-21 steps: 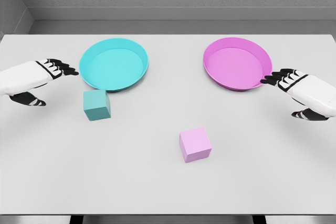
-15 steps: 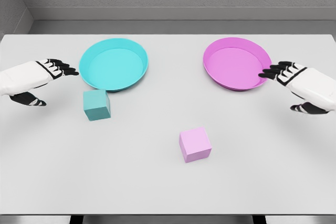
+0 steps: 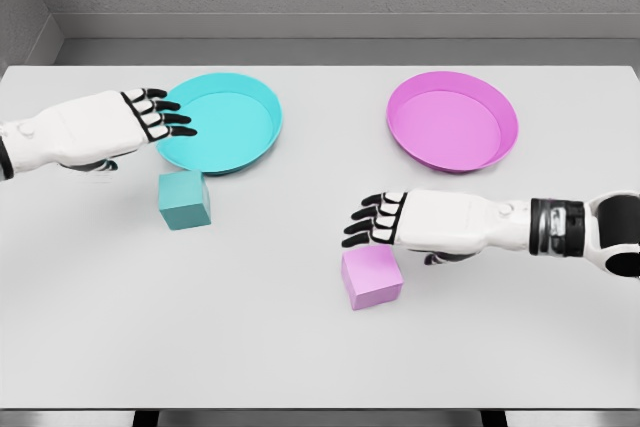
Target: Place the blocks in the corresponding plates according to their colors
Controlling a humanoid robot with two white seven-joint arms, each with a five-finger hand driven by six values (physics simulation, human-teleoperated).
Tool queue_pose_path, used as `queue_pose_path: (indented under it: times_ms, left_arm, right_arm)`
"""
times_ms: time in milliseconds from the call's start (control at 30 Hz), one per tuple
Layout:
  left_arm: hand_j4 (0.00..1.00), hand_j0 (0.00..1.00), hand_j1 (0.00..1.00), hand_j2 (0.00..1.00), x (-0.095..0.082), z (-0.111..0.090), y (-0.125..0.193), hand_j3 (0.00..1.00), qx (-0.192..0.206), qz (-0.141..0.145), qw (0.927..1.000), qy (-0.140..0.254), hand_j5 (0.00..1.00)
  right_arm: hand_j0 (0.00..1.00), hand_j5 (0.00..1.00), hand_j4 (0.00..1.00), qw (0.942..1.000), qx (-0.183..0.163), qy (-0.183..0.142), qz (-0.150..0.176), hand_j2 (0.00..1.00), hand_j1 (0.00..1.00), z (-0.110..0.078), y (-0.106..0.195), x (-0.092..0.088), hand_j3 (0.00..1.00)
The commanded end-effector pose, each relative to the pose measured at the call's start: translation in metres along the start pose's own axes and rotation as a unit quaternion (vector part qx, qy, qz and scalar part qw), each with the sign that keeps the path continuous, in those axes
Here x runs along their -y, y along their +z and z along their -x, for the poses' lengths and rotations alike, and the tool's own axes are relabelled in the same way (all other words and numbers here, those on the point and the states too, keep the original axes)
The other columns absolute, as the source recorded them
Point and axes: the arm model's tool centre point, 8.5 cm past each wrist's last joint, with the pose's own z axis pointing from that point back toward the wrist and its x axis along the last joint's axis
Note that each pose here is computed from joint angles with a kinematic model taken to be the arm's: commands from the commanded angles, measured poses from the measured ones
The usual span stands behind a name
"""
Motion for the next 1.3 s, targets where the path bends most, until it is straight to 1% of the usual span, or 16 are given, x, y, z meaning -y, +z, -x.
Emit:
queue_pose_path:
  times_ms: [0, 67, 167, 233, 367, 533, 633, 667, 700, 733, 767, 833, 900, 1033, 1100, 1267]
  left_arm:
    - [1.00, 1.00, 1.00, 1.00, 0.013, -0.023, -0.021, 1.00, 0.032, 0.022, 0.9991, -0.019, 1.00]
    - [1.00, 1.00, 1.00, 1.00, 0.014, -0.029, -0.031, 1.00, 0.046, 0.029, 0.9980, -0.031, 1.00]
    - [1.00, 1.00, 1.00, 1.00, 0.020, -0.041, -0.045, 1.00, 0.071, 0.049, 0.9950, -0.051, 1.00]
    - [1.00, 1.00, 1.00, 1.00, 0.021, -0.042, -0.046, 1.00, 0.073, 0.055, 0.9941, -0.058, 1.00]
    - [1.00, 1.00, 1.00, 1.00, 0.028, -0.039, -0.041, 1.00, 0.067, 0.073, 0.9925, -0.072, 1.00]
    - [1.00, 1.00, 1.00, 1.00, 0.029, -0.037, -0.041, 1.00, 0.065, 0.076, 0.9922, -0.075, 1.00]
    - [1.00, 1.00, 1.00, 1.00, 0.033, -0.040, -0.044, 1.00, 0.069, 0.084, 0.9909, -0.080, 1.00]
    - [1.00, 1.00, 1.00, 1.00, 0.034, -0.041, -0.045, 1.00, 0.070, 0.083, 0.9909, -0.079, 1.00]
    - [1.00, 1.00, 1.00, 1.00, 0.033, -0.041, -0.046, 1.00, 0.070, 0.082, 0.9908, -0.081, 1.00]
    - [1.00, 1.00, 1.00, 1.00, 0.034, -0.041, -0.046, 1.00, 0.070, 0.085, 0.9905, -0.083, 1.00]
    - [1.00, 1.00, 1.00, 1.00, 0.034, -0.041, -0.046, 1.00, 0.070, 0.086, 0.9903, -0.084, 1.00]
    - [1.00, 1.00, 1.00, 1.00, 0.036, -0.043, -0.047, 1.00, 0.073, 0.088, 0.9898, -0.084, 1.00]
    - [1.00, 1.00, 1.00, 1.00, 0.041, -0.043, -0.048, 1.00, 0.074, 0.102, 0.9886, -0.083, 1.00]
    - [1.00, 1.00, 1.00, 1.00, 0.041, -0.044, -0.048, 1.00, 0.074, 0.104, 0.9884, -0.082, 1.00]
    - [1.00, 1.00, 1.00, 1.00, 0.041, -0.044, -0.048, 1.00, 0.074, 0.104, 0.9884, -0.082, 1.00]
    - [1.00, 1.00, 1.00, 1.00, 0.041, -0.044, -0.049, 1.00, 0.075, 0.105, 0.9880, -0.085, 1.00]
  right_arm:
    - [1.00, 1.00, 1.00, 0.9990, 0.029, -0.005, -0.033, 1.00, 1.00, -0.009, -0.010, -0.011, 1.00]
    - [1.00, 1.00, 1.00, 0.9981, 0.037, 0.008, -0.048, 1.00, 1.00, -0.009, -0.016, -0.005, 1.00]
    - [1.00, 1.00, 1.00, 0.9980, 0.039, 0.012, -0.049, 1.00, 1.00, -0.009, -0.018, -0.002, 1.00]
    - [1.00, 1.00, 1.00, 0.9972, 0.039, 0.014, -0.062, 1.00, 1.00, -0.009, -0.018, -0.003, 1.00]
    - [1.00, 1.00, 1.00, 0.9967, 0.041, 0.020, -0.067, 1.00, 1.00, -0.008, -0.021, 0.001, 1.00]
    - [1.00, 1.00, 1.00, 0.9958, 0.050, 0.015, -0.075, 1.00, 1.00, -0.012, -0.026, -0.005, 1.00]
    - [1.00, 1.00, 1.00, 0.9954, 0.053, 0.013, -0.078, 1.00, 1.00, -0.014, -0.027, -0.008, 1.00]
    - [0.93, 0.93, 0.93, 0.9952, 0.052, 0.014, -0.082, 0.93, 0.93, -0.013, -0.027, -0.008, 0.93]
    - [0.73, 0.73, 0.73, 0.9940, 0.052, 0.016, -0.095, 0.73, 0.73, -0.013, -0.027, -0.010, 0.73]
    - [0.56, 0.56, 0.56, 0.9934, 0.051, 0.016, -0.101, 0.56, 0.56, -0.013, -0.026, -0.011, 0.56]
    - [0.50, 0.50, 0.50, 0.9933, 0.049, 0.020, -0.102, 0.50, 0.50, -0.012, -0.026, -0.009, 0.50]
    - [0.48, 0.48, 0.48, 0.9932, 0.049, 0.021, -0.104, 0.48, 0.48, -0.012, -0.026, -0.009, 0.48]
    - [0.48, 0.48, 0.48, 0.9935, 0.047, 0.023, -0.101, 0.48, 0.48, -0.011, -0.025, -0.007, 0.48]
    - [0.48, 0.48, 0.48, 0.9939, 0.040, 0.027, -0.099, 0.48, 0.48, -0.007, -0.021, -0.002, 0.48]
    - [0.48, 0.48, 0.48, 0.9930, 0.038, 0.029, -0.108, 0.48, 0.48, -0.006, -0.019, -0.004, 0.48]
    - [0.48, 0.48, 0.48, 0.9930, 0.037, 0.029, -0.108, 0.48, 0.48, -0.006, -0.019, -0.003, 0.48]
